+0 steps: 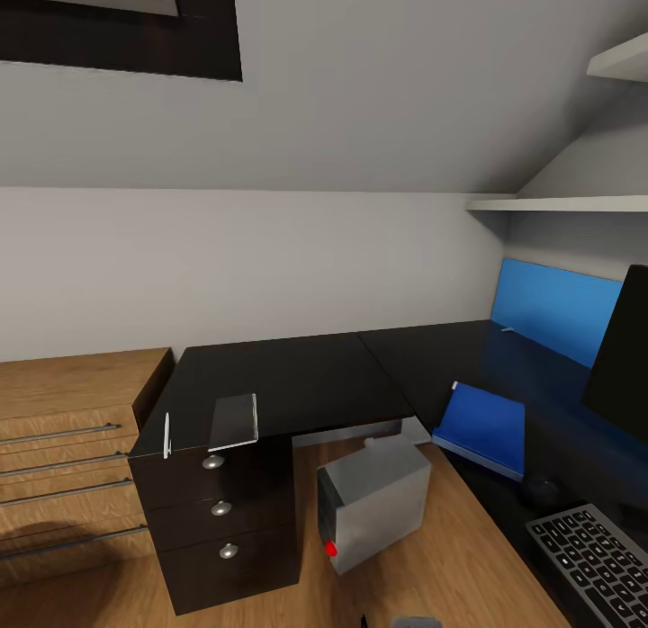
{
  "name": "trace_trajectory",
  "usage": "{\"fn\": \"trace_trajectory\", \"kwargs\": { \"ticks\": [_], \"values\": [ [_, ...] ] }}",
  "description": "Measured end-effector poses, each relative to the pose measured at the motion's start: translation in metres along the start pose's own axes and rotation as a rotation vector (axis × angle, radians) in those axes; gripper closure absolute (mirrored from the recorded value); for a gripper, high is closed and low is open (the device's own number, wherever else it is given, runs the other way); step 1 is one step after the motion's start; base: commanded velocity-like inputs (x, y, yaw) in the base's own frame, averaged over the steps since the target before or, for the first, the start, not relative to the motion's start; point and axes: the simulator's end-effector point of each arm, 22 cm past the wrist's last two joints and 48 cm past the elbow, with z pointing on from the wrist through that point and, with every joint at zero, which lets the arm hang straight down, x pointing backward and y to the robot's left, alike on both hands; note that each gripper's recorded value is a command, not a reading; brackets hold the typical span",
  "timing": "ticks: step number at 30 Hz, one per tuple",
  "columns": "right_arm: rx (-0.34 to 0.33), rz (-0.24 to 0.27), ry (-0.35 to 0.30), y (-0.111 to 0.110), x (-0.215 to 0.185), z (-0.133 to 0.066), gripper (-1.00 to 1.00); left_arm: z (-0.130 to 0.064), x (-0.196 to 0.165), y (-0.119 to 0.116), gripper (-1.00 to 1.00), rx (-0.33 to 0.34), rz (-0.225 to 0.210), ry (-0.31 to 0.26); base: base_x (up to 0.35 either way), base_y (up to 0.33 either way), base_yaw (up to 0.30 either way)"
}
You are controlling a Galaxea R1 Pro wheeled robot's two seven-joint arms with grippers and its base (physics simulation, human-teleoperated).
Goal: In the bedroom, organize the workspace by keeping the computer under the desk, ensuring the monitor is on the desk, placing the keyboard on the desk next to the monitor, placing the mouse on the desk next to the keyboard, moving the folder from the swivel chair onto the desk next to the mouse, stacking the notebook on top of the folder with the pen on top of the notebook, and positioning the swivel chair next to the desk.
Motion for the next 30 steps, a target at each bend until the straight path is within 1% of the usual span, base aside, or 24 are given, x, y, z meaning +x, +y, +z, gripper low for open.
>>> {"fn": "trace_trajectory", "kwargs": {
  "ticks": [6,9,12,20,30],
  "values": [
    [0.025,-0.018,0.013,-0.013,0.007,-0.001,-1.0,0.0,0.015,0.0,-1.0,0.001,0.004,0.031,0.0,0.0,0.014],
    [0.028,-0.021,0.013,-0.015,0.008,-0.002,-1.0,-0.001,0.023,0.001,-1.0,0.003,0.004,0.047,0.0,0.0,0.139],
    [0.029,-0.017,0.0,-0.015,0.005,-0.002,-1.0,-0.001,0.031,0.0,-1.0,0.006,0.005,0.065,0.0,0.0,0.238],
    [0.029,-0.009,-0.043,-0.015,-0.005,-0.002,-1.0,-0.001,0.032,-0.001,-1.0,0.007,0.005,0.067,0.0,0.0,0.267],
    [0.03,-0.008,-0.044,-0.016,-0.004,-0.002,-1.0,-0.001,0.033,-0.001,-1.0,0.008,0.005,0.07,0.0,0.0,0.264]
  ]
}}
